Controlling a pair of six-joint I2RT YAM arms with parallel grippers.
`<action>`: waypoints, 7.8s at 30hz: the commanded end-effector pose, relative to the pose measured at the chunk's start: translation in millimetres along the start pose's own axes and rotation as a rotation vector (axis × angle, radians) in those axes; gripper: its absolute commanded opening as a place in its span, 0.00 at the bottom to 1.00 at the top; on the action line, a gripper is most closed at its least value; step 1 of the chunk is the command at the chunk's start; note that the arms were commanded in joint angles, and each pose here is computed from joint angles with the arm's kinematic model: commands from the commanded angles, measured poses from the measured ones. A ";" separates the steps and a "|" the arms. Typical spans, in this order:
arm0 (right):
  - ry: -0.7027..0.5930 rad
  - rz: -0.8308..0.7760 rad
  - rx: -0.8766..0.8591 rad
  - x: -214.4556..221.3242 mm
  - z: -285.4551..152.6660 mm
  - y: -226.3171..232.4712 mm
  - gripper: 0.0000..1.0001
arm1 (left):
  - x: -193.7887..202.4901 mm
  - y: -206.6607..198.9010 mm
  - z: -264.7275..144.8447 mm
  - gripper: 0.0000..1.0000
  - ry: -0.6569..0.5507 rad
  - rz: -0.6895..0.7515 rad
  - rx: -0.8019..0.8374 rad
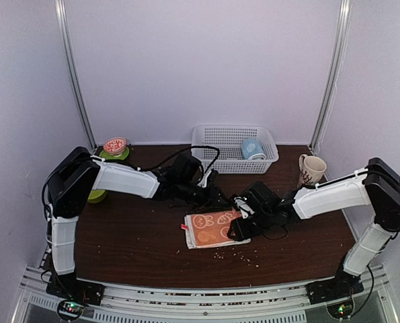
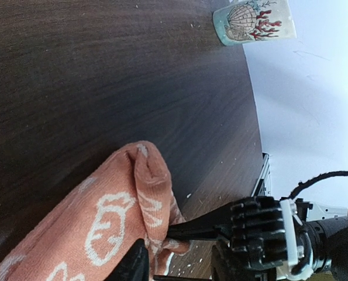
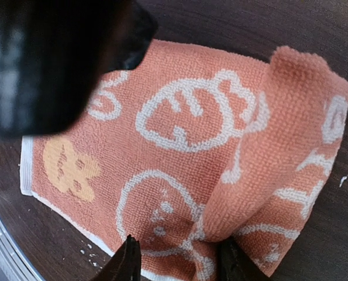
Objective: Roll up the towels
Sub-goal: Roll the towel at the center of the board.
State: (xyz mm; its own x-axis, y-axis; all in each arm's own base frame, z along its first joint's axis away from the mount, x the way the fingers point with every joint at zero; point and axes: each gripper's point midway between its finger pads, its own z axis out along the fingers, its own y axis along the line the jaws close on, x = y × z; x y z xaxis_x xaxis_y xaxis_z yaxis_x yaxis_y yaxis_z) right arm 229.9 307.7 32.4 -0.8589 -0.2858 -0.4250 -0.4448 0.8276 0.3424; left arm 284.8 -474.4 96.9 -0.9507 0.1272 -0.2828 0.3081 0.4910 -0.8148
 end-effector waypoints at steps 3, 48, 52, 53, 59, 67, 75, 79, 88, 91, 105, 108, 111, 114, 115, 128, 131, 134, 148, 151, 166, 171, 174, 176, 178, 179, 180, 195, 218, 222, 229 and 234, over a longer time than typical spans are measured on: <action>0.099 0.000 0.036 25.3 8.7 -13.6 0.47 | -17.3 -32.0 20.5 0.37 0.005 -0.009 0.158; -0.109 0.306 -0.083 -24.1 -57.0 -30.6 0.63 | 4.6 68.9 60.3 0.19 0.075 -0.302 -0.038; -0.083 0.357 -0.091 -17.3 -41.5 -39.6 0.59 | 5.8 71.1 58.6 0.19 0.077 -0.295 -0.053; -0.082 0.366 -0.096 -17.7 -38.3 -41.4 0.58 | 6.3 71.6 58.2 0.19 0.079 -0.295 -0.057; -0.066 0.430 -0.135 -15.6 -18.5 -50.7 0.55 | 9.9 74.9 57.7 0.17 0.089 -0.292 -0.074; 0.006 0.450 -0.150 -4.3 0.9 -55.8 0.40 | 9.5 72.3 54.1 0.16 0.090 -0.278 -0.080; 0.085 0.404 -0.129 13.2 5.3 -57.3 0.09 | 9.8 68.9 51.6 0.15 0.090 -0.262 -0.080; 0.082 0.373 -0.074 11.9 -2.8 -63.6 0.00 | 7.6 60.6 43.9 0.17 0.086 -0.227 -0.083; 0.079 0.215 0.234 -0.5 -53.2 -86.5 0.00 | 12.1 22.5 -4.9 0.38 0.063 -0.136 -0.072; 0.101 0.162 0.355 0.0 -63.5 -91.7 0.00 | 17.6 22.3 -19.6 0.38 0.041 -0.114 -0.092; 0.123 0.006 0.696 -8.0 -53.6 -83.4 0.00 | 37.5 41.4 -17.1 0.35 0.023 -0.157 -0.042; 0.121 -0.017 0.724 -11.0 -51.0 -77.4 0.00 | 36.1 36.9 -17.1 0.35 0.019 -0.150 -0.017; 0.125 -0.026 0.735 -11.6 -47.3 -74.1 0.00 | 35.2 30.1 -18.8 0.34 0.015 -0.140 0.014; 0.129 -0.035 0.755 -10.8 -46.5 -75.5 0.00 | 32.6 19.3 -25.3 0.34 0.005 -0.124 0.038; 0.132 -0.035 0.760 -10.2 -46.1 -76.5 0.00 | 31.8 15.8 -27.2 0.34 0.004 -0.117 0.045; 0.146 -0.059 0.767 -14.4 -33.1 -65.6 0.00 | 44.2 40.9 4.5 0.31 0.065 -0.180 0.076; 0.159 -0.061 0.768 -11.7 -25.8 -66.1 0.00 | 45.6 42.0 4.7 0.31 0.065 -0.182 0.077; 0.175 -0.066 0.774 -8.2 -18.8 -68.1 0.00 | 47.4 41.1 2.7 0.31 0.068 -0.178 0.081; 0.120 -0.044 0.677 -25.4 -27.6 -38.7 0.00 | 51.4 52.1 3.2 0.30 0.077 -0.171 0.031; 0.103 -0.040 0.669 -29.5 -33.2 -32.9 0.01 | 52.7 54.3 3.3 0.30 0.080 -0.171 0.022; 0.087 -0.048 0.681 -32.6 -41.2 -32.3 0.00 | 47.2 20.6 -34.4 0.32 0.072 -0.076 -0.002; 0.088 -0.046 0.654 -32.6 -37.5 -26.2 0.00 | 44.0 11.4 -33.3 0.32 0.068 -0.070 0.023; 0.095 -0.046 0.656 -30.0 -35.3 -27.1 0.00 | 44.4 5.9 -27.4 0.32 0.073 -0.072 0.051; 0.093 -0.045 0.651 -29.8 -34.9 -25.9 0.00 | 45.6 7.9 -22.1 0.32 0.083 -0.075 0.048; 0.085 -0.039 0.643 -31.6 -35.9 -24.0 0.00 | 46.6 12.4 -16.8 0.31 0.094 -0.080 0.042; 0.082 -0.038 0.638 -32.4 -36.8 -22.6 0.00 | 48.3 17.0 -14.5 0.31 0.101 -0.089 0.031; 0.077 -0.035 0.636 -33.7 -37.9 -21.8 0.00 | 49.2 20.6 -13.0 0.31 0.103 -0.093 0.023; 0.062 -0.012 0.555 -40.1 -38.5 -2.4 0.06 | 63.1 52.1 -0.4 0.31 0.140 -0.122 -0.045; 0.094 0.057 0.341 -26.7 -12.3 28.3 0.28 | 67.1 56.3 -3.4 0.30 0.150 -0.120 -0.068; 0.104 0.073 0.313 -22.2 -6.0 27.6 0.33 | 68.3 54.6 -8.8 0.30 0.153 -0.111 -0.084; 0.129 0.101 0.249 -9.8 6.6 24.8 0.46 | 78.4 81.6 -25.0 0.30 0.170 -0.108 -0.207; 0.145 0.109 0.214 -2.1 14.8 25.0 0.55 | 82.6 108.8 -38.5 0.29 0.164 -0.153 -0.267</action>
State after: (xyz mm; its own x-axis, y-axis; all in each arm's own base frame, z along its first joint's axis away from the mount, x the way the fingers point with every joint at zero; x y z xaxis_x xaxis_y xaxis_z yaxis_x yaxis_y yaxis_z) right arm 230.2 334.7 35.5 -0.9238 -0.2502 -0.2900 -0.2989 0.9443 0.1376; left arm 236.8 -413.6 29.5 -0.9752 0.1946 -0.1057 0.2061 0.6234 -0.7543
